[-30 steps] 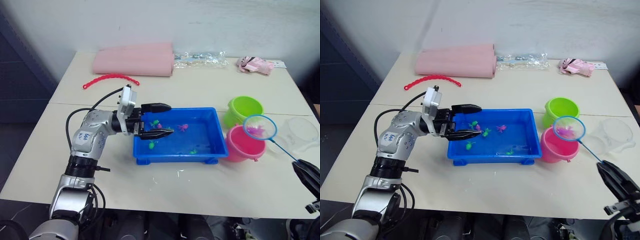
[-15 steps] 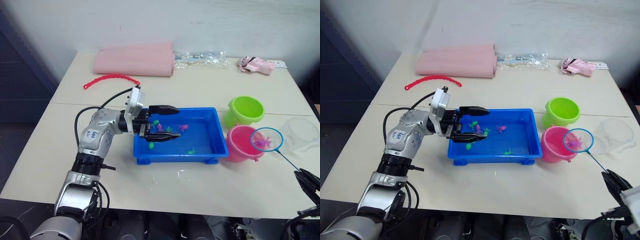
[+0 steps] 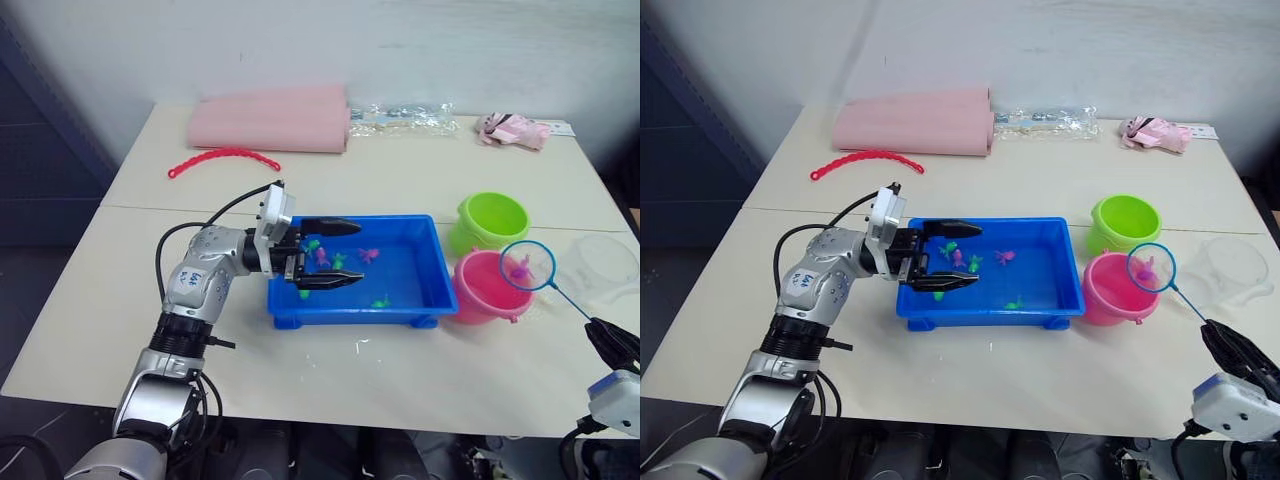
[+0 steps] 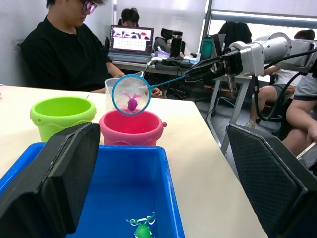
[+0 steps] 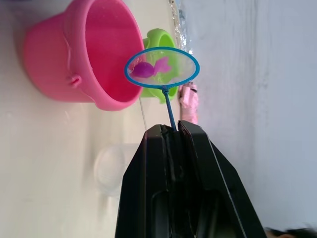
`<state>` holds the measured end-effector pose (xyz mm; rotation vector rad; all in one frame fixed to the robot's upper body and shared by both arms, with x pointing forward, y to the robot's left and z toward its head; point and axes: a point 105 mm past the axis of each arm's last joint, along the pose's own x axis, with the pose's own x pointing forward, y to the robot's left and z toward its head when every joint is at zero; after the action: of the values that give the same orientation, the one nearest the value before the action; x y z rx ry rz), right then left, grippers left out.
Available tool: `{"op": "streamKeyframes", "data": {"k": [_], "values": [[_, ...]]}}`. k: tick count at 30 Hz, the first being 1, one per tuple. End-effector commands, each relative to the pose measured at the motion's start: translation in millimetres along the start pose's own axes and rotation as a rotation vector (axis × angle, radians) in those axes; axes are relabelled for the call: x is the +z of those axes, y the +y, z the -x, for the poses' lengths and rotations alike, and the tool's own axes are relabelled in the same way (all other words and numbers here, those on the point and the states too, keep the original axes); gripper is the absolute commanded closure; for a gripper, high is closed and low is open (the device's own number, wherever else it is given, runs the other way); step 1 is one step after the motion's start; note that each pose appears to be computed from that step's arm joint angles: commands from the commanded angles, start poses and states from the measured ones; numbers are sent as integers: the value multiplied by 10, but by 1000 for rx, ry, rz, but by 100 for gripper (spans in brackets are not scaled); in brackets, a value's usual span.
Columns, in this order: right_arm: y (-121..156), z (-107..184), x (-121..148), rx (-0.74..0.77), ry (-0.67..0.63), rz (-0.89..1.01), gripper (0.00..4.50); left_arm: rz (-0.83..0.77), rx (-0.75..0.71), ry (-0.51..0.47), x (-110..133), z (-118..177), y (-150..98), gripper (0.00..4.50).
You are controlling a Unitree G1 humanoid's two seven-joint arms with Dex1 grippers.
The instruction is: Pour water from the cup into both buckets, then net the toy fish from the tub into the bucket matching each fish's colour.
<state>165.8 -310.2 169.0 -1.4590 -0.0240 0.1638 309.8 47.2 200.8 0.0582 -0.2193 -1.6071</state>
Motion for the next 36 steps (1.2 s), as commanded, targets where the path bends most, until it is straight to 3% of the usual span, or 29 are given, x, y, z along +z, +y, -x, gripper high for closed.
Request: {"op": "streamKeyframes", "data": {"k": [1,6,10,15,17,21,24,27,32,36], "values": [[-136,46,-38,-33,12,130,450,-31,4,-13,49,-4,-3,8],[-62,53,-16,19,-20,195,450,-31,13,-15,49,21,10,8],[-151,59,7,-48,-34,123,450,-29,31,-9,37,70,19,8],[-139,-28,226,-116,-190,-558,450,-23,95,-11,9,314,22,8],[-178,-78,298,-118,-239,-738,450,-22,116,-8,-9,405,7,8],[-190,-341,597,19,-385,-1102,450,-39,243,20,-4,699,13,8],[-127,-602,754,164,-378,-1343,450,-70,335,86,-2,960,28,8],[13,-804,907,390,-327,-1317,450,-83,381,148,38,1185,-12,8],[97,-1090,906,535,-219,-1223,450,-76,389,209,100,1312,-130,8],[185,-1129,927,684,-165,-1134,450,-59,396,207,152,1286,-210,8]]}}
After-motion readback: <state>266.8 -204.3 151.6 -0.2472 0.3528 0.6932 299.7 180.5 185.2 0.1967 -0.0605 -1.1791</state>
